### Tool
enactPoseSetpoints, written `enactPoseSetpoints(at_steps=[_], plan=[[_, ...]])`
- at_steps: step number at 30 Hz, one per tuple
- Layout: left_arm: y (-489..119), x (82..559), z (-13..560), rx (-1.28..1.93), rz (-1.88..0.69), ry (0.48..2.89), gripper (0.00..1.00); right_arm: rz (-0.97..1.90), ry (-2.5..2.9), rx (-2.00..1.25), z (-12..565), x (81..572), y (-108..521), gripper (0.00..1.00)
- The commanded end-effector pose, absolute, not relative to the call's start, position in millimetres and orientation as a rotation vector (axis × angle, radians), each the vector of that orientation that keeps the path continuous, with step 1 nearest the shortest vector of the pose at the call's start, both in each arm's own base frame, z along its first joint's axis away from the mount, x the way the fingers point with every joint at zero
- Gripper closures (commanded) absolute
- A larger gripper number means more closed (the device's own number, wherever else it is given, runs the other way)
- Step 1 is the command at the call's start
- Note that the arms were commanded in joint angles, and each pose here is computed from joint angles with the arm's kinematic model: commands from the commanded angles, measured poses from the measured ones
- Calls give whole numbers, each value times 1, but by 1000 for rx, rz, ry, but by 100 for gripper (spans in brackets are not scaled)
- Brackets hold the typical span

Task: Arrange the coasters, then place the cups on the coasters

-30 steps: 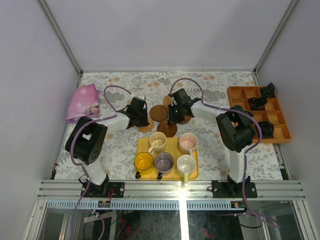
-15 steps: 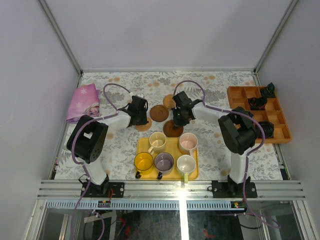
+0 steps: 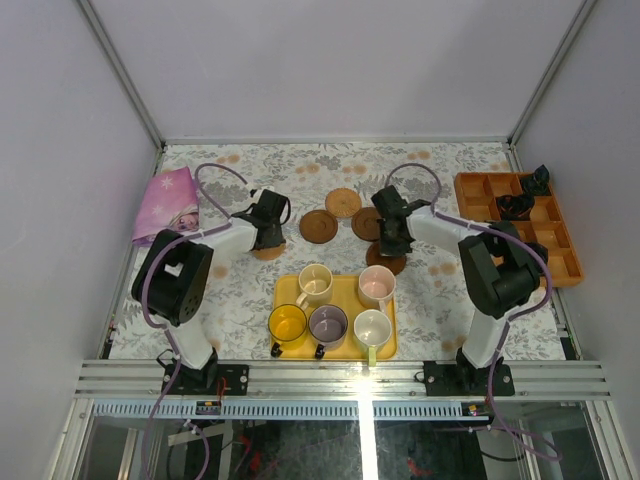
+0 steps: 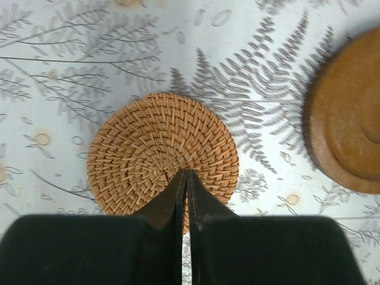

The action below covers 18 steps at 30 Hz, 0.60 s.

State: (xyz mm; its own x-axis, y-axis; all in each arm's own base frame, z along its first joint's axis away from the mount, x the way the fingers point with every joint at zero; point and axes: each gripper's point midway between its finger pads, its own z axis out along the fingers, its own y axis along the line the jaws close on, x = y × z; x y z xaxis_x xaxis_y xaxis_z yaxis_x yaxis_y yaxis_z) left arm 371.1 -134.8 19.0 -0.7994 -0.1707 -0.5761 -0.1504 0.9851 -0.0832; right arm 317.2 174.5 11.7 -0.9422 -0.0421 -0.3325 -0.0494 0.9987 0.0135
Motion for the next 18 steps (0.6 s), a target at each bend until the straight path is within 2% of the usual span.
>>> enactPoseSetpoints(at_steps=[1,9,18], plan=[[-108,380,25,-318,53,2486,100,-380,2966,95,-11,271,78,100],[-91,398,31,-397,35,2466,100,-466,2893,298,-8,313,23,100],[-100,417,19,-384,-17,2513,100,-337,2864,291,-19,389,35,100]])
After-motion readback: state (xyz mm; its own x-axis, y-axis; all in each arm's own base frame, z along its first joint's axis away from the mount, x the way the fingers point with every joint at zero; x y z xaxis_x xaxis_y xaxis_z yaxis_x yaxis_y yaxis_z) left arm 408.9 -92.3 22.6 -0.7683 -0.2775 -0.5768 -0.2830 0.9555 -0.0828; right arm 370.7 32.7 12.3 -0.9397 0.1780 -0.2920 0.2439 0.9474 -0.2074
